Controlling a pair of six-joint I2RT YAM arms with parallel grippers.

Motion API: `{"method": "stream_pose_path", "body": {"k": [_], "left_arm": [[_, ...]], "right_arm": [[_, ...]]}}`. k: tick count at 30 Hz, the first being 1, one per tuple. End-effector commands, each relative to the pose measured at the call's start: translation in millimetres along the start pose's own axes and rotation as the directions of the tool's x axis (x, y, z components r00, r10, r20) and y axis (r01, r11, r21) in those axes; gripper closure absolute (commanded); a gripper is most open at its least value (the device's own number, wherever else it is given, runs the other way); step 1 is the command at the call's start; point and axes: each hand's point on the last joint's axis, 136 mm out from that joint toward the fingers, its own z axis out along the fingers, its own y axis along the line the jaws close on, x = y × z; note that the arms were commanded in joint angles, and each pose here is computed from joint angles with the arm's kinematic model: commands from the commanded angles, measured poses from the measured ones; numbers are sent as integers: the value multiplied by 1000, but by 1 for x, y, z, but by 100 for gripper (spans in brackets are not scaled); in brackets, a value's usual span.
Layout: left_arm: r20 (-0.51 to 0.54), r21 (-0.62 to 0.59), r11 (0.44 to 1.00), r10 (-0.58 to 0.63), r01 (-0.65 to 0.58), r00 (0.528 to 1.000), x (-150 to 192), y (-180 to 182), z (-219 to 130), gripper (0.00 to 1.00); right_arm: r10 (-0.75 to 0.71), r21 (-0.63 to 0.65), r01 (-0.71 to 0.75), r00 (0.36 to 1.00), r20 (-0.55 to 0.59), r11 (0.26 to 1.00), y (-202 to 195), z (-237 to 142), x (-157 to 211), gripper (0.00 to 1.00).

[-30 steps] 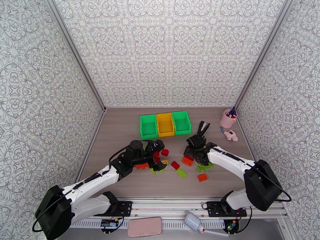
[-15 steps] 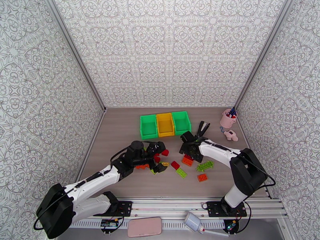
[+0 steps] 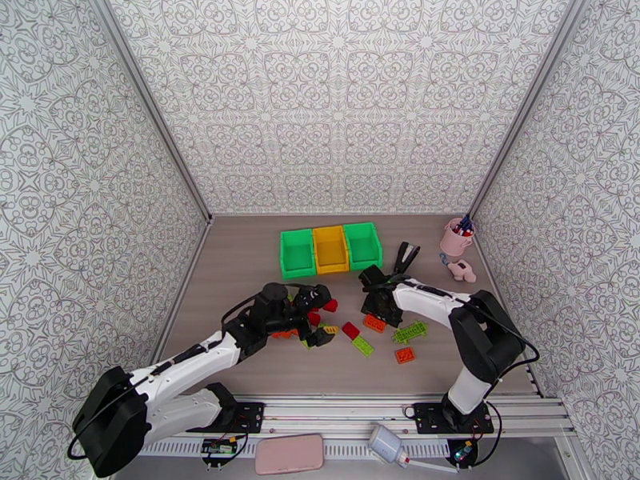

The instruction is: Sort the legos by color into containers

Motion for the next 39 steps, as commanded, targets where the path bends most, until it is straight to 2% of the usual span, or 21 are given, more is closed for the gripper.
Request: {"method": "stream_pose_path", "body": {"k": [1,5,13,23,27,33,39], "left_arm": [[5,-18,1000,1,-1,1000,2,-1,-5,0],[19,-36,999,-9,9,1000,-1,0,-9,0],[74,-83,994,-66,72,995,-12,8,-7,0],[139,-141,982,-107,127,985,-21,17,-2,0],[130,-151,980,-109,129,985,-18,15,-5,0],[123,-213,967,-116,140,986,-12,22,-11,0],[117,-231,963,-113,138,987,-10,23,-14,0]], "right_arm": [[-7,-9,7,1000,4,1000,6,-5,-2,33],[-27,-10,27,999,40,1000,7,-17,-11,35],[-104,-147,131,979,178,980,39,-64,-50,39],[-78,-262,186,924,374,947,78,-99,-133,41],[-116,-293,259,897,427,920,102,-100,-163,41],[-130,-372,309,891,434,875,135,-85,-190,41],[-151,-354,316,893,423,880,152,-54,-209,41]]}}
